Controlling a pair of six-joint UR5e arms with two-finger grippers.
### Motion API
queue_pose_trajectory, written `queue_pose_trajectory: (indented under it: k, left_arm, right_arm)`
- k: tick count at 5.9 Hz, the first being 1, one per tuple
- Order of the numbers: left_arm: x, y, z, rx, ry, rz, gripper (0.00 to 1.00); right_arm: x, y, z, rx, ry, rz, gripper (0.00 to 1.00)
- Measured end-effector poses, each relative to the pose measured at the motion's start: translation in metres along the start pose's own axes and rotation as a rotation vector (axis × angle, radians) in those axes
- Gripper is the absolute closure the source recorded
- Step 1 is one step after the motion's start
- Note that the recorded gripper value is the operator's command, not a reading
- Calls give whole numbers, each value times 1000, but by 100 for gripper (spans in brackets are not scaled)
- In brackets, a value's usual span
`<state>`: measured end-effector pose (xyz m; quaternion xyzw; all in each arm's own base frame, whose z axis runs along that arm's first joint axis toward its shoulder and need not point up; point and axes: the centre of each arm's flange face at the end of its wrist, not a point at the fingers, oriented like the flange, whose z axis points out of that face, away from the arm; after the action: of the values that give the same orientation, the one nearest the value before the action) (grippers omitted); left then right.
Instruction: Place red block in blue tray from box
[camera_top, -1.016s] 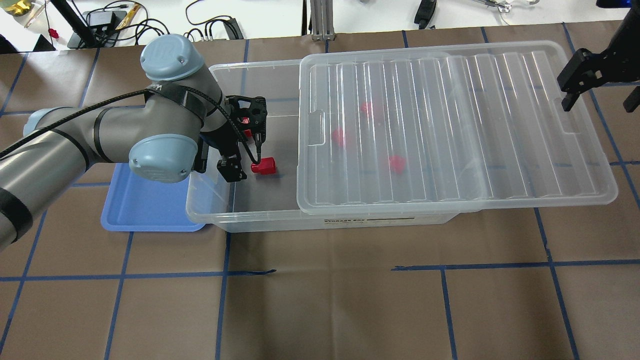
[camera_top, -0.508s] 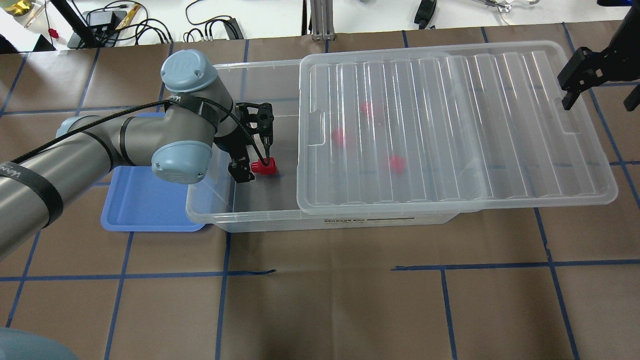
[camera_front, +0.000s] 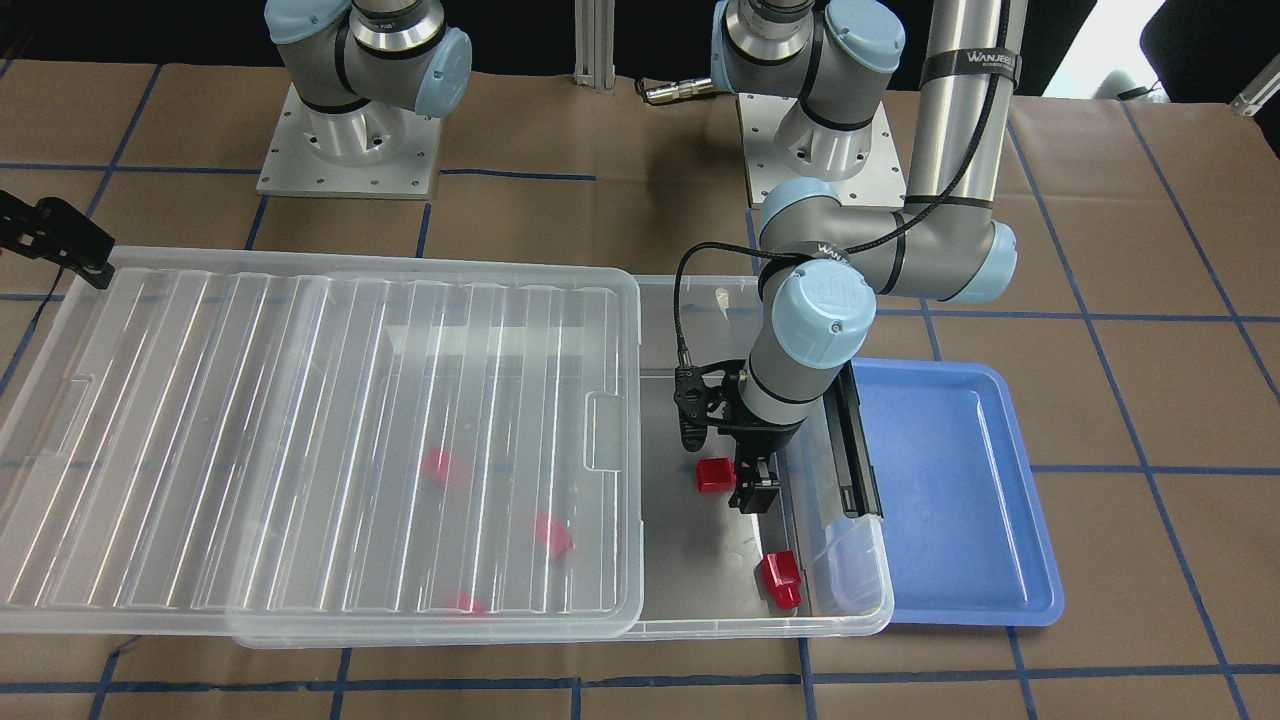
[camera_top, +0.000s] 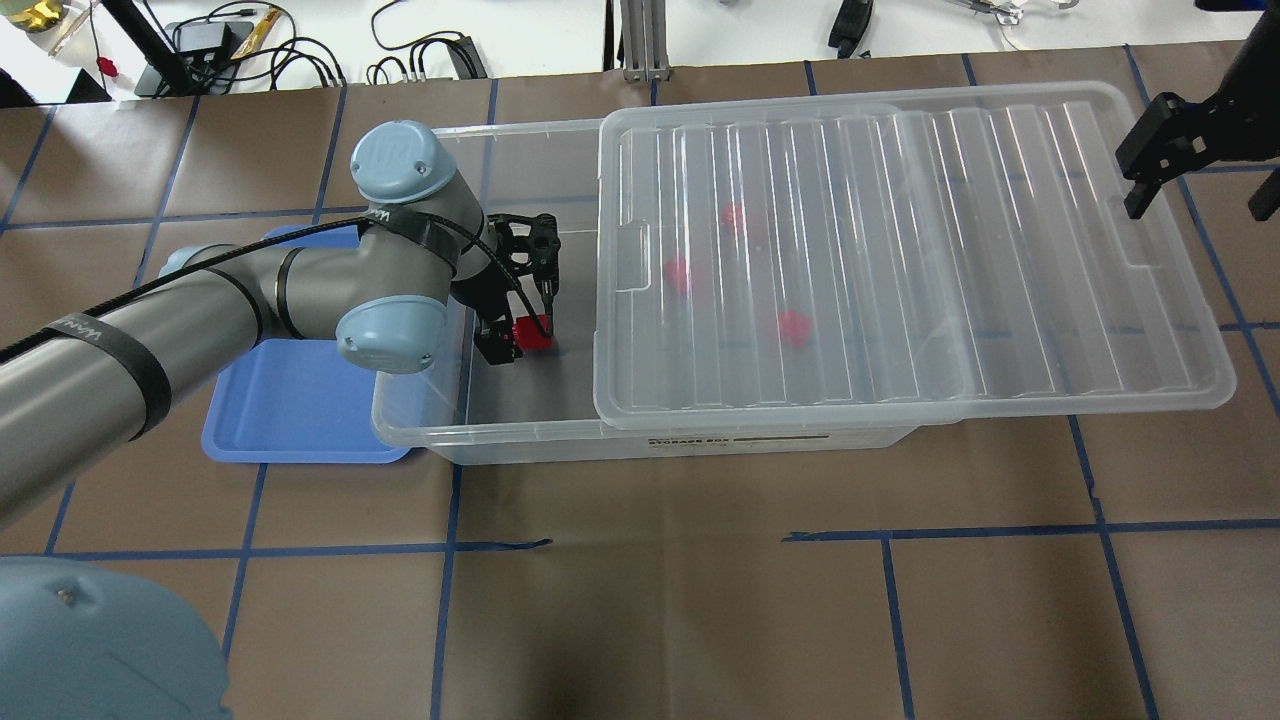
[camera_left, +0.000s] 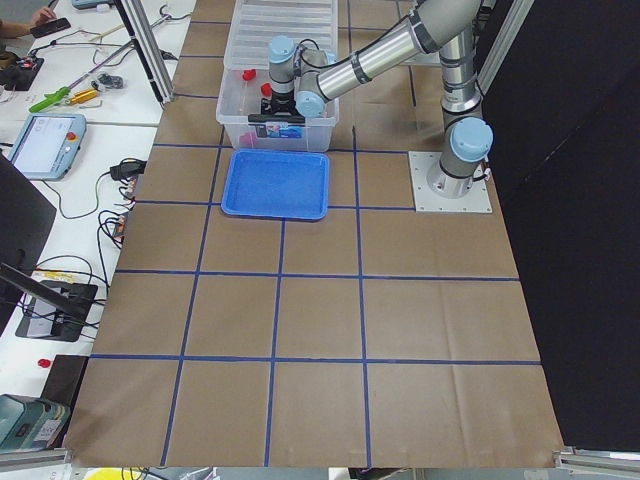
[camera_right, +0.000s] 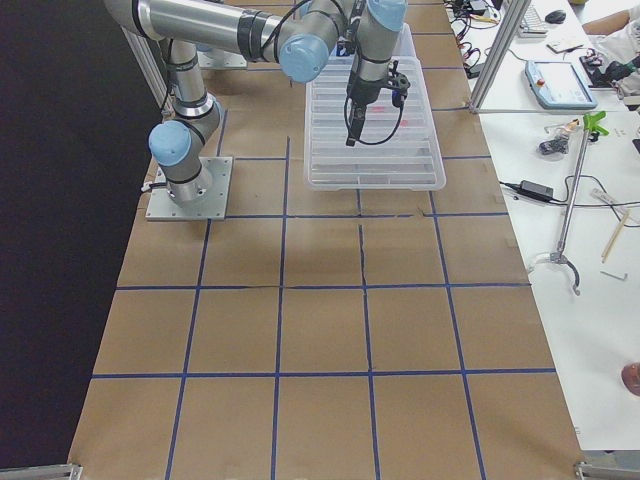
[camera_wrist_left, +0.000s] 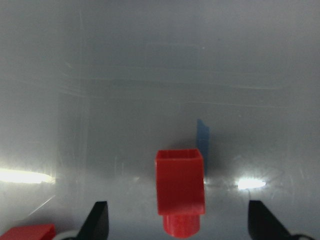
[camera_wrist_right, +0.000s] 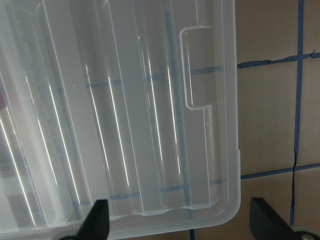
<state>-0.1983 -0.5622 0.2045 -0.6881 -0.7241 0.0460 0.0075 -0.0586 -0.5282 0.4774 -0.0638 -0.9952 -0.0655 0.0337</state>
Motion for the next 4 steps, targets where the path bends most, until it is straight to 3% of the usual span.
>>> queue_pose_trajectory:
  k: [1, 2, 3, 4]
  left_arm:
    - [2, -7, 9, -6, 7, 2, 29]
    - [4, -10, 15, -11, 15, 2, 82]
    - [5, -11, 15, -13, 14, 0, 96]
    - [5, -11, 11, -14, 9, -6, 98]
  right_arm:
    - [0, 0, 0, 0, 0, -2, 0]
    - [0, 0, 0, 0, 0, -3, 0]
    - [0, 0, 0, 0, 0, -4, 0]
    - [0, 0, 0, -1, 0, -4, 0]
